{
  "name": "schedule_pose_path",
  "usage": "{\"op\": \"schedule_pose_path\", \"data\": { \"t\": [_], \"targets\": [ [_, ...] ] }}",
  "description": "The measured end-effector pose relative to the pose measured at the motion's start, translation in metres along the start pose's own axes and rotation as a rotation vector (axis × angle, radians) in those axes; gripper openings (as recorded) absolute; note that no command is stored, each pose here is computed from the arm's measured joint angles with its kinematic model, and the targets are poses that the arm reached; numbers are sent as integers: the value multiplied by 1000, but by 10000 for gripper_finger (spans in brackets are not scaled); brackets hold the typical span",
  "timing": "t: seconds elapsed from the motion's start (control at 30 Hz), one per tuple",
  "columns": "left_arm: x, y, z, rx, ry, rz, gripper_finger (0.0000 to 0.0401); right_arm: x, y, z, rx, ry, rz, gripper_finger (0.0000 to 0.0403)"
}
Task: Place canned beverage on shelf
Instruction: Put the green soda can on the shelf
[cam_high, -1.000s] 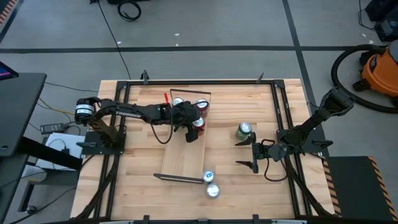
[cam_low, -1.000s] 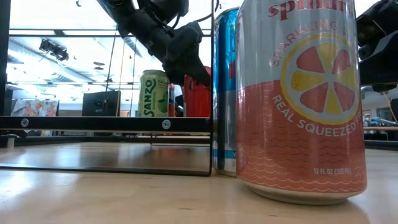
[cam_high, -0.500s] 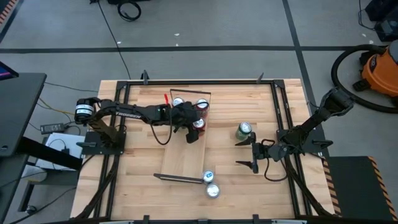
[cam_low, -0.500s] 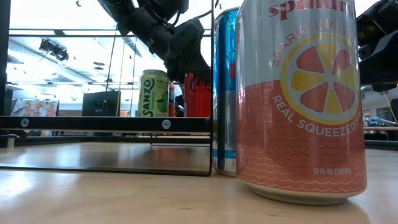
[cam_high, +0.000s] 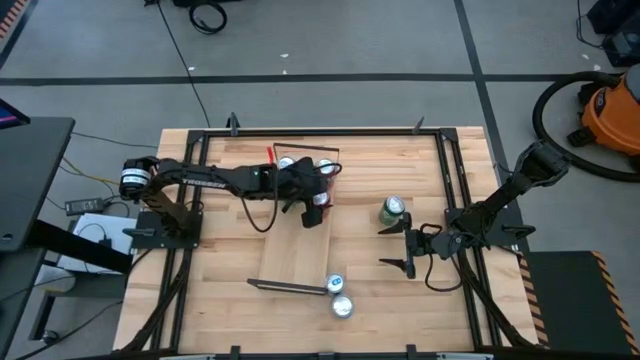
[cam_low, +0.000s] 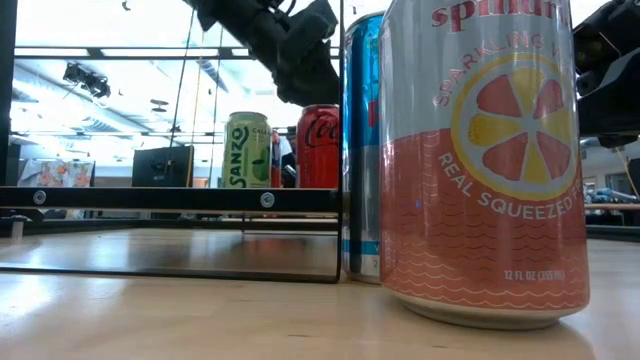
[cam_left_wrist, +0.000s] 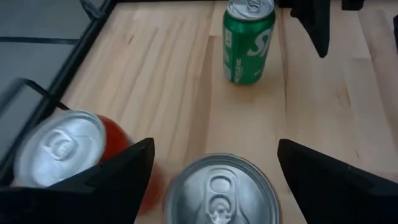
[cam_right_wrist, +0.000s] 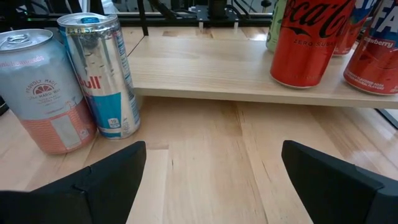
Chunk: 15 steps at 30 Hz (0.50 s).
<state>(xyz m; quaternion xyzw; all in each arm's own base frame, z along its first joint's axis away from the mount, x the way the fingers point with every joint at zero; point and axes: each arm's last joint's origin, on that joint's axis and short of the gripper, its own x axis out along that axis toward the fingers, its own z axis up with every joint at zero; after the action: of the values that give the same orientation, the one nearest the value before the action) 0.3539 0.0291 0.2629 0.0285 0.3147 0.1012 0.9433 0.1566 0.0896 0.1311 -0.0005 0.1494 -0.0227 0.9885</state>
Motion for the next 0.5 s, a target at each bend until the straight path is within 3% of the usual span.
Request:
{"op": "schedule_pose_path", "data": {
  "t": [0.27, 0.43, 0.5],
  "targets": [
    [-26, -3, 33, 52, 75, 59, 352, 0, 0, 0, 9, -1, -6, 386],
    [-46, -3, 30, 83, 222, 144, 352, 0, 0, 0, 29, -2, -7, 386],
    [-58, 0, 32, 61, 206, 154, 352, 0, 0, 0, 34, -2, -8, 386]
  ]
}}
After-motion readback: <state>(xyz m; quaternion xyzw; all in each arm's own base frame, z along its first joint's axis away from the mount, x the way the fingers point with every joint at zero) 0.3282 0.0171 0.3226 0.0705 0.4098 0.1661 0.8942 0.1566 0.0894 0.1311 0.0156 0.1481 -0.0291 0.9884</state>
